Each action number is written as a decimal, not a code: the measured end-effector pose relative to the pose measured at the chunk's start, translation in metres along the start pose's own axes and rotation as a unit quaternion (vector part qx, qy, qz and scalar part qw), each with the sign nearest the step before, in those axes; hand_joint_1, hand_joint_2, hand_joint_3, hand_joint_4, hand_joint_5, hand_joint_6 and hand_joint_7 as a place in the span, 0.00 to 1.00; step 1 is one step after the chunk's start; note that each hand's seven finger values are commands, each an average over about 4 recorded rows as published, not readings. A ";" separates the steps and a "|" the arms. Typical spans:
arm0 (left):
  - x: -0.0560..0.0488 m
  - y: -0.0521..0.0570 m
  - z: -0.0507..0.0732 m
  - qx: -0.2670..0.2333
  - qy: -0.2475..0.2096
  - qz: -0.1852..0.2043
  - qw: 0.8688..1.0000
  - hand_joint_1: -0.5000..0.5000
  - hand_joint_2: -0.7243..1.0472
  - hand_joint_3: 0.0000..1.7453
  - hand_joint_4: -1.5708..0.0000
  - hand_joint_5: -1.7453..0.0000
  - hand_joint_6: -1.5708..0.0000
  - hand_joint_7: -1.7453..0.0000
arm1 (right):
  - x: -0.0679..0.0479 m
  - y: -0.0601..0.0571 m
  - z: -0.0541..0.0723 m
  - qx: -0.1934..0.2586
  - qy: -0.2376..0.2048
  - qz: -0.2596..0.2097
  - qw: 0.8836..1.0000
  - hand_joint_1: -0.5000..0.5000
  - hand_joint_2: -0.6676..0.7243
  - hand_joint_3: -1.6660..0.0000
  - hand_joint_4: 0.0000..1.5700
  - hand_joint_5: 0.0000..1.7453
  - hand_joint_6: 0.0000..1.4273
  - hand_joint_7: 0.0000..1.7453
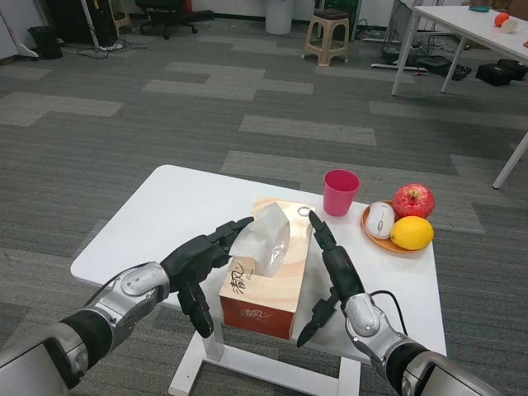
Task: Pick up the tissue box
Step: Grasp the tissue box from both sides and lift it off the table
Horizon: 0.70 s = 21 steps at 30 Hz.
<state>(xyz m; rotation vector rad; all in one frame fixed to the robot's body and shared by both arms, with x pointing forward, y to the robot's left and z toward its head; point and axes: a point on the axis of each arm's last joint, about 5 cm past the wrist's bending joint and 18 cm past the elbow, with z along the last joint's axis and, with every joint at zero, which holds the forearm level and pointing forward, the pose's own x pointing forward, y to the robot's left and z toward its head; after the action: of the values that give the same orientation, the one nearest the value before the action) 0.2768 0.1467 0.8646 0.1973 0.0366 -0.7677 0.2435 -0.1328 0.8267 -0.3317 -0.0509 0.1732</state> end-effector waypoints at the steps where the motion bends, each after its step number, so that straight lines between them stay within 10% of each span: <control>1: 0.000 0.000 0.000 0.000 0.000 0.000 1.000 1.00 0.15 0.00 1.00 1.00 1.00 1.00 | 0.000 0.000 0.000 -0.003 0.002 0.001 1.000 0.04 0.85 0.95 0.05 0.00 0.00 0.01; 21: 0.004 -0.007 -0.002 -0.011 0.000 -0.002 1.000 1.00 0.15 0.00 1.00 1.00 1.00 1.00 | 0.001 0.005 -0.002 -0.041 0.019 -0.002 0.999 0.04 0.91 0.98 0.10 0.00 0.00 0.01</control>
<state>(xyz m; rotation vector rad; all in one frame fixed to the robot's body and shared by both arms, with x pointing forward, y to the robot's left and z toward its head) 0.2749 0.1398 0.8615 0.1765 0.0443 -0.7702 0.2444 -0.1291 0.8229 -0.4161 -0.0203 0.1619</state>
